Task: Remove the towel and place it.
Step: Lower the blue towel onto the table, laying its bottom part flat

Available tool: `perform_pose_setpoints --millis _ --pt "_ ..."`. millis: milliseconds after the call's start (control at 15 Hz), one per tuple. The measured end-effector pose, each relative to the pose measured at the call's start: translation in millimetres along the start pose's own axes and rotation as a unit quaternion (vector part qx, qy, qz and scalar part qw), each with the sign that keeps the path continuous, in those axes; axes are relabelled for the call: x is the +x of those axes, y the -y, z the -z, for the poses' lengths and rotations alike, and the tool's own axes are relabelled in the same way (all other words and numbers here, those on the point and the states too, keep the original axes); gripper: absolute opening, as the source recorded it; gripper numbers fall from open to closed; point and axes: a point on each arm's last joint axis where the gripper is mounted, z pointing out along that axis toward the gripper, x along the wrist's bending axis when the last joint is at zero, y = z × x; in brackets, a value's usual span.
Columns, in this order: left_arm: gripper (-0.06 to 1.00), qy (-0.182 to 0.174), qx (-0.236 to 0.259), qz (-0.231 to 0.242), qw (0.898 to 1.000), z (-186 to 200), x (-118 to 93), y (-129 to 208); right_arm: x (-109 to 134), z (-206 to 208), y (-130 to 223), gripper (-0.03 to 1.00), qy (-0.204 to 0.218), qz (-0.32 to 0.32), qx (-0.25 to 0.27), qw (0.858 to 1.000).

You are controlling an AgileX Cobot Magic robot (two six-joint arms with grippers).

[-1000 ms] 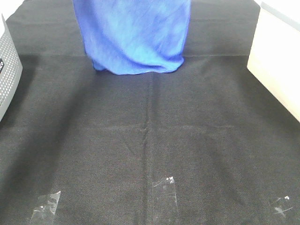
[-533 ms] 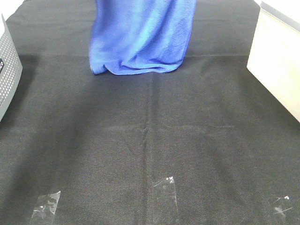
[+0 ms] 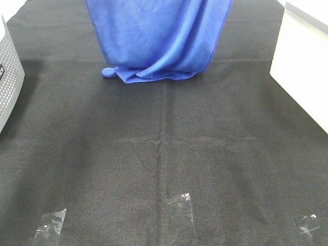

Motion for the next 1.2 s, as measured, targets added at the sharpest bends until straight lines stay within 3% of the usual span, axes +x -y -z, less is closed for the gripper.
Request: perform_pose_setpoints --millis 133,333,533,800,1200 --pt "0.0 0.018 0.013 0.018 1.0 4 -3 3 1 0 5 0.01 -0.005 0.0 0.028 1.0" --pt "0.0 0.031 0.061 0.041 0.997 19 -6 17 4 3 5 0.01 -0.02 -0.015 0.028 0.999" --pt "0.0 0.043 0.077 0.048 0.995 56 -8 28 13 20 5 0.01 -0.05 -0.031 0.019 0.998" --pt "0.0 0.066 0.092 0.06 0.992 106 -14 50 28 42 38 0.01 -0.092 -0.065 0.065 0.991" --pt "0.0 0.09 0.105 0.095 0.986 163 -24 89 47 76 71 0.01 -0.135 -0.092 0.086 0.983"
